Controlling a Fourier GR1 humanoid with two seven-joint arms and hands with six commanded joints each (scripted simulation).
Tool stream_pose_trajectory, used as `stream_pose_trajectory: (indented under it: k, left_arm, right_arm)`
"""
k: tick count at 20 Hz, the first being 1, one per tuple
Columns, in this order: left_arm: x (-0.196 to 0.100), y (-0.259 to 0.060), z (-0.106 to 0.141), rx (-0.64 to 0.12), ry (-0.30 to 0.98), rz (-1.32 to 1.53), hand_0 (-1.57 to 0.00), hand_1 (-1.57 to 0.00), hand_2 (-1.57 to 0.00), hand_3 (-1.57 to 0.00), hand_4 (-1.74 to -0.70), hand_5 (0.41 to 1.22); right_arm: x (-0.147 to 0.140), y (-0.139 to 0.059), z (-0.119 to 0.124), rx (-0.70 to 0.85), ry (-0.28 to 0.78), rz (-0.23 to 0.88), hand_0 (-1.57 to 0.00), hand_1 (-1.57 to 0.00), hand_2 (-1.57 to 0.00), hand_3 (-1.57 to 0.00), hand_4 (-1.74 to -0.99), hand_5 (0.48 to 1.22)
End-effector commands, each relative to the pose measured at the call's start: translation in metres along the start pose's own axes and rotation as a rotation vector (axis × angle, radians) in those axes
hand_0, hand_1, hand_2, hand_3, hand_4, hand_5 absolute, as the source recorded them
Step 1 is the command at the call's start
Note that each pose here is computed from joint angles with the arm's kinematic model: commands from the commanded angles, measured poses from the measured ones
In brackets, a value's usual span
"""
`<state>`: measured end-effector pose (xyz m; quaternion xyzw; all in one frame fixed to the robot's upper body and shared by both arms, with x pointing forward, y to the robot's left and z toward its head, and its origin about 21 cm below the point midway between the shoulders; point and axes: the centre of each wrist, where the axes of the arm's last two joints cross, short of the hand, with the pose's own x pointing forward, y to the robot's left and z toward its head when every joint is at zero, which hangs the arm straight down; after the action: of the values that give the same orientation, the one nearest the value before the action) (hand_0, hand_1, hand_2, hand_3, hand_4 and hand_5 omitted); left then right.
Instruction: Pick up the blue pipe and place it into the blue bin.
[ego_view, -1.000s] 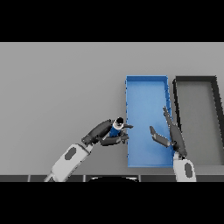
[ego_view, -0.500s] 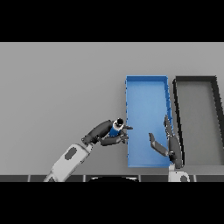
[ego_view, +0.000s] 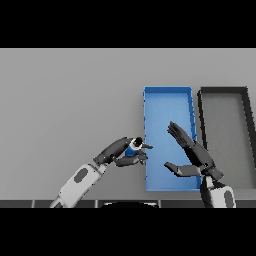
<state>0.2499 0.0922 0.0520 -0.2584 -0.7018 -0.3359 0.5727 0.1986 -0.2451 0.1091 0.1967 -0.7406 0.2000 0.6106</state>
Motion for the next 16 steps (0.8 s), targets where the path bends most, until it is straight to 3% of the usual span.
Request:
stream_pose_trajectory:
  k: [1,6,9,12,16]
  left_arm:
    - [0.0,0.0,0.0,-0.005,0.003,-0.003,-1.57,-1.57,-1.57,-1.44,-1.73,1.221]
    - [0.002,0.0,-0.003,-0.007,0.007,-0.004,-1.57,-1.57,-1.57,-1.44,-1.73,1.221]
    - [0.0,-0.001,0.001,-0.021,-0.01,-0.004,-1.57,-1.57,-1.57,-1.44,-1.73,1.221]
    - [0.002,0.003,0.001,-0.027,-0.04,0.003,-1.57,-1.57,-1.57,-1.51,-1.59,1.221]
    - [-0.001,0.006,-0.004,-0.036,-0.001,-0.006,-1.57,-1.57,-1.57,-1.54,-1.51,1.221]
  right_arm:
    - [0.006,0.002,-0.006,0.049,0.01,0.003,0.0,0.0,0.0,0.0,-1.337,0.504]
    - [0.028,0.015,-0.039,0.208,0.023,0.06,0.0,0.0,0.0,0.0,-1.326,0.485]
    - [0.039,0.025,-0.058,0.315,-0.034,0.091,0.0,0.0,0.0,0.0,-1.307,0.497]
    - [0.043,0.037,-0.079,0.379,-0.04,0.123,0.0,0.0,0.0,0.0,-1.256,0.517]
    - [0.043,0.051,-0.103,0.412,0.015,0.137,0.0,0.0,0.0,0.0,-1.218,0.509]
